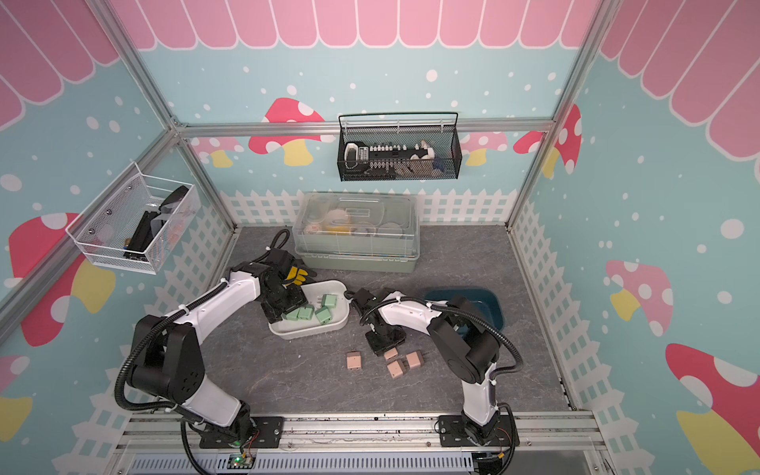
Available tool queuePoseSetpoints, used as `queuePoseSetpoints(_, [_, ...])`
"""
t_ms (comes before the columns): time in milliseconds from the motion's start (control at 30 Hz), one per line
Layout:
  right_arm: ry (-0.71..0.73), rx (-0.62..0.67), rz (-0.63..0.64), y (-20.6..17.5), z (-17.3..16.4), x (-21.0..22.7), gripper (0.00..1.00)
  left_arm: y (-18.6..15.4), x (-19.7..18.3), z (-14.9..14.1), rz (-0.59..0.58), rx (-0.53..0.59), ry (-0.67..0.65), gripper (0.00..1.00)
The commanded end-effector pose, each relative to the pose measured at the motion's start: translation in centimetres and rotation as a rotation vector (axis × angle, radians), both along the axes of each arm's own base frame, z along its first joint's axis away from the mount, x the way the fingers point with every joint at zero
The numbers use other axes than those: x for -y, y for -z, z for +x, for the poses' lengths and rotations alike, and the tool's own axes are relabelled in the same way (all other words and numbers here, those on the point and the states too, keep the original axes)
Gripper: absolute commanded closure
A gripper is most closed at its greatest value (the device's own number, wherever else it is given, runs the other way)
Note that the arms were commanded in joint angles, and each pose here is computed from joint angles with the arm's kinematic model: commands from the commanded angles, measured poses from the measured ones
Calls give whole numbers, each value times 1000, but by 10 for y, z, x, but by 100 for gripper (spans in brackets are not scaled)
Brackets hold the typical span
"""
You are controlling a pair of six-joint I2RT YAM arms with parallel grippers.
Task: Place the plugs by color into the storage box
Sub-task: Pick up the plug from the center of the board.
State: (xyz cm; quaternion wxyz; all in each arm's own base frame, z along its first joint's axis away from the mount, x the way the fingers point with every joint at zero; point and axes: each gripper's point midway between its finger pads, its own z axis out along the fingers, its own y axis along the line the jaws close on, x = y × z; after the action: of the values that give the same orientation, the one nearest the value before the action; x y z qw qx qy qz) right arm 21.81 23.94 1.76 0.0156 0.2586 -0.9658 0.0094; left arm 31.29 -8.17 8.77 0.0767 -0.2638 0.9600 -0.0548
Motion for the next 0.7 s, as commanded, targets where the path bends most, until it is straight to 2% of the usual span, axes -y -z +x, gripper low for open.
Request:
queuePoseSetpoints(0, [-21, -13, 1, 14, -3, -1, 61, -2, 2, 2, -8, 2, -27, 23])
queuePoseSetpoints(167, [-42, 12, 3, 4, 3, -3, 62, -6, 5, 7, -20, 19, -38, 24])
queuePoseSetpoints(433, [-36, 139, 56, -63, 44, -11, 62, -9, 9, 16, -30, 41, -46, 24])
queuePoseSetpoints(567, [30, 202, 67, -96, 73, 8, 62, -10, 9, 18, -33, 53, -54, 24])
queuePoseSetpoints(667, [107, 231, 66, -114, 92, 41, 62, -11, 9, 20, -32, 60, -59, 24])
